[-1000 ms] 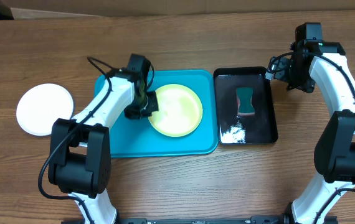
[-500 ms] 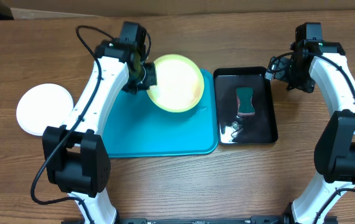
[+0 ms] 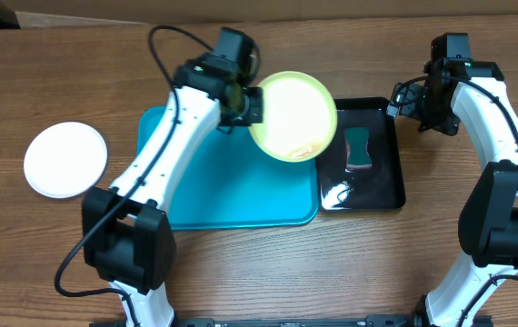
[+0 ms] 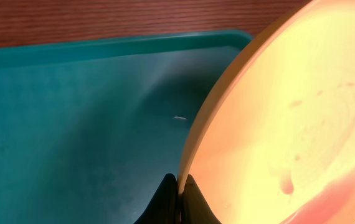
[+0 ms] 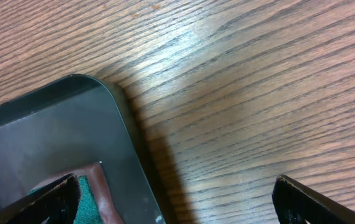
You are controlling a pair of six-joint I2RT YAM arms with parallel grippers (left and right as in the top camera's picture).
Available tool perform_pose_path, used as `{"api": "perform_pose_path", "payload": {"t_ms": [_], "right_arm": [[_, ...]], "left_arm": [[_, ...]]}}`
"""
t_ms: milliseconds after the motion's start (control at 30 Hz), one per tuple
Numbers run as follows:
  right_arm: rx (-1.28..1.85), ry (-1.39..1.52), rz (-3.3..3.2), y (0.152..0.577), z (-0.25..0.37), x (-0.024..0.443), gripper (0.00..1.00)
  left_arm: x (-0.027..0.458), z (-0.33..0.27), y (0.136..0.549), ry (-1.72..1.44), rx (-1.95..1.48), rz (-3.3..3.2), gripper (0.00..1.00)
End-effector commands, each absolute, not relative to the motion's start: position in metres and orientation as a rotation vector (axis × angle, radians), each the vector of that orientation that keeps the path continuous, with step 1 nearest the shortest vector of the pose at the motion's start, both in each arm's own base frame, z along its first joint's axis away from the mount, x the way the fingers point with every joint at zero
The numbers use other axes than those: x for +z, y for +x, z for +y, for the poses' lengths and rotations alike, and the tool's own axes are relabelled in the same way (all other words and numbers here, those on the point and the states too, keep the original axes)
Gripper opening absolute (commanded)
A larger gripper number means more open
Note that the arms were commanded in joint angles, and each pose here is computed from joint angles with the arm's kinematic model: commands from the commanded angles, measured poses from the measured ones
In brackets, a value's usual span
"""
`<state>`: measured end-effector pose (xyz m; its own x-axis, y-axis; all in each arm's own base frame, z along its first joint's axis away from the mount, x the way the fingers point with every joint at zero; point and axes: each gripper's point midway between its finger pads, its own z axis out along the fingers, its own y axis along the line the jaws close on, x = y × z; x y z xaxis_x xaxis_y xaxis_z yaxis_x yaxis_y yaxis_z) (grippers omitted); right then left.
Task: Clean dirty plates on tray and stack at the side
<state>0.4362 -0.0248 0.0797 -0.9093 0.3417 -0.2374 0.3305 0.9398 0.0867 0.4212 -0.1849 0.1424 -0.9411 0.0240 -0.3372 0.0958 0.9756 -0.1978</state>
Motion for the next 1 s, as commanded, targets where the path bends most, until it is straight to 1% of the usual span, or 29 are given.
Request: {"api": "perform_pose_path", "payload": {"t_ms": [0,133,500,667,700,967], "right_arm": [[0.078,0.516,2.817,0.441,-0.025,0.087,1.00],[0.078,0.516,2.817,0.441,-0.025,0.087,1.00],[0.078,0.516,2.817,0.441,-0.025,0.087,1.00],[0.078,0.516,2.817,0.441,-0.025,0.087,1.00],[0.078,0.516,2.817,0.441,-0.025,0.087,1.00],[0.078,0.516,2.817,0.441,-0.025,0.087,1.00]], "left_arm": [[0.150,-0.208,0.424,0.140,-0.263,2.729,0.04],[0.153,-0.227,0.420,0.188,-0.210,2.688,0.04],[0.170,-0.255,0.404,0.307,0.140,2.512,0.04],[0.197,-0.268,0.395,0.336,0.257,2.394,0.04],[0.209,-0.272,0.393,0.338,0.285,2.352,0.04],[0.261,-0.281,0.377,0.348,0.365,2.227,0.04]]}}
